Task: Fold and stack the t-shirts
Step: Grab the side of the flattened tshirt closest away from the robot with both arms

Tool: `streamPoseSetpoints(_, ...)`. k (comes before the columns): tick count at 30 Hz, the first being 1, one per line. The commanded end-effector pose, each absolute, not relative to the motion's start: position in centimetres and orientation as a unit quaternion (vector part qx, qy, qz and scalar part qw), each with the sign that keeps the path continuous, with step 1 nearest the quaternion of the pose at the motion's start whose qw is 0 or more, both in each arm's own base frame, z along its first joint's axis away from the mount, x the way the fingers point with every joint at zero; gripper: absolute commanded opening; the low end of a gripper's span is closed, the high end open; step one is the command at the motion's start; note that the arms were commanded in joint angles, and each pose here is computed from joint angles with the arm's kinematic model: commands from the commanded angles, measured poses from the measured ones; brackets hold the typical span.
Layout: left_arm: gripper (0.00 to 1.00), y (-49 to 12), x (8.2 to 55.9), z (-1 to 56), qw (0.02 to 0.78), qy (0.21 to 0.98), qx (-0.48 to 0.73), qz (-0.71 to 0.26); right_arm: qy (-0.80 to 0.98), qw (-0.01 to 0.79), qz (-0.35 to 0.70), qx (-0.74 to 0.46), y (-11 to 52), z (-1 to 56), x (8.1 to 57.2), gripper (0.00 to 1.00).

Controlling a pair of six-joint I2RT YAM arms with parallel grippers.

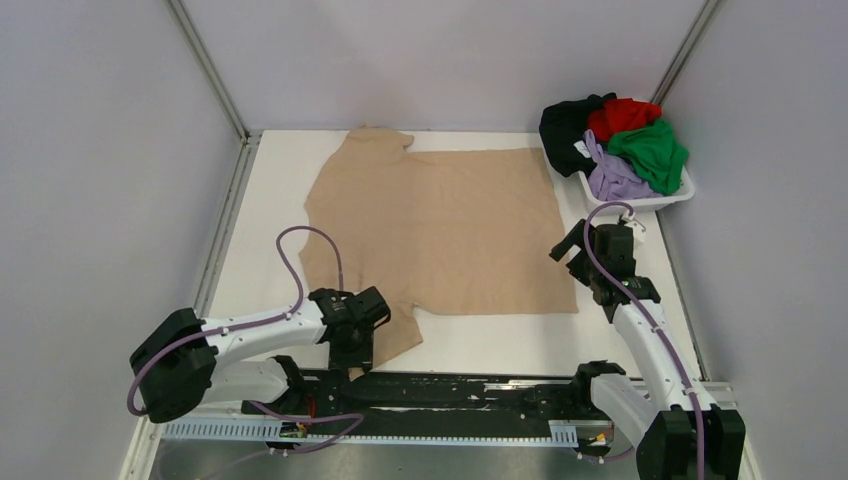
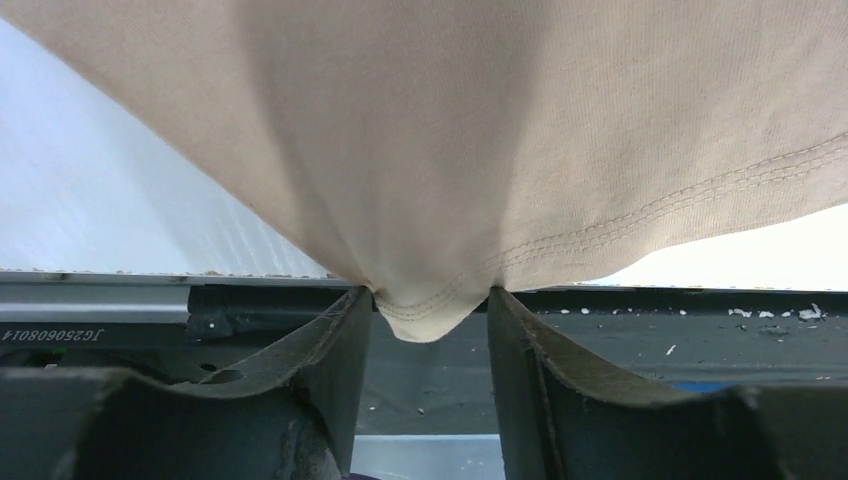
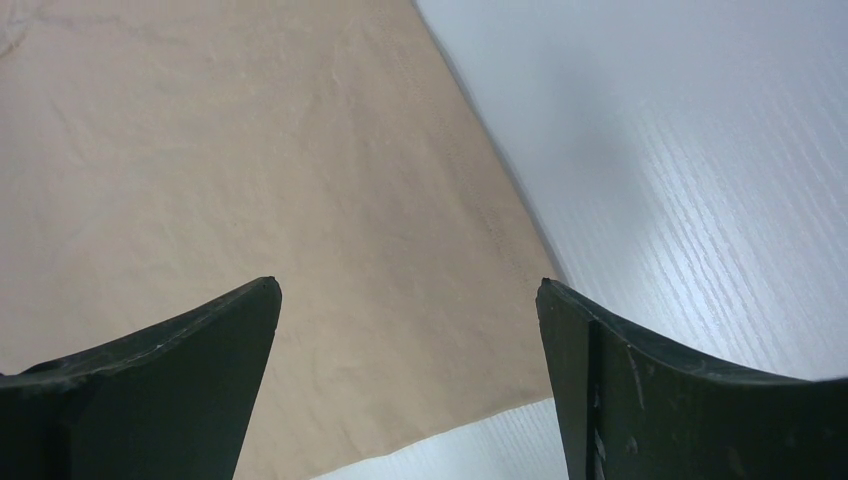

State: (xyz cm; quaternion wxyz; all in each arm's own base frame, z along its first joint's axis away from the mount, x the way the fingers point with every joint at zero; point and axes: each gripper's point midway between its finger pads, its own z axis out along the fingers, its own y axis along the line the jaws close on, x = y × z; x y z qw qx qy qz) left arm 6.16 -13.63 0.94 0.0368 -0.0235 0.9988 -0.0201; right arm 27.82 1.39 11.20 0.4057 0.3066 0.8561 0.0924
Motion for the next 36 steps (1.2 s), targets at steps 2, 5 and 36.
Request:
streamPoseSetpoints(2, 0.49, -14.0, 7.5, 0.0, 0.061, 0.998, -0.035, -0.006, 0.848, 0.418, 0.08, 0.315, 0.6, 11.5, 27.9, 1.0)
streamPoseSetpoints(5, 0.37, -14.1, 7.8, 0.1, 0.068, 0.997, -0.035, -0.003, 0.845, 0.424, 0.081, 0.317, 0.5, 11.8, 27.9, 1.0)
streamPoseSetpoints(36, 0.0, -14.1, 7.6, 3.2, 0.088, 0.995, 0.003, -0.048, 0.845, 0.266, 0.051, 0.461, 0.8, 2.9, 20.9, 0.57)
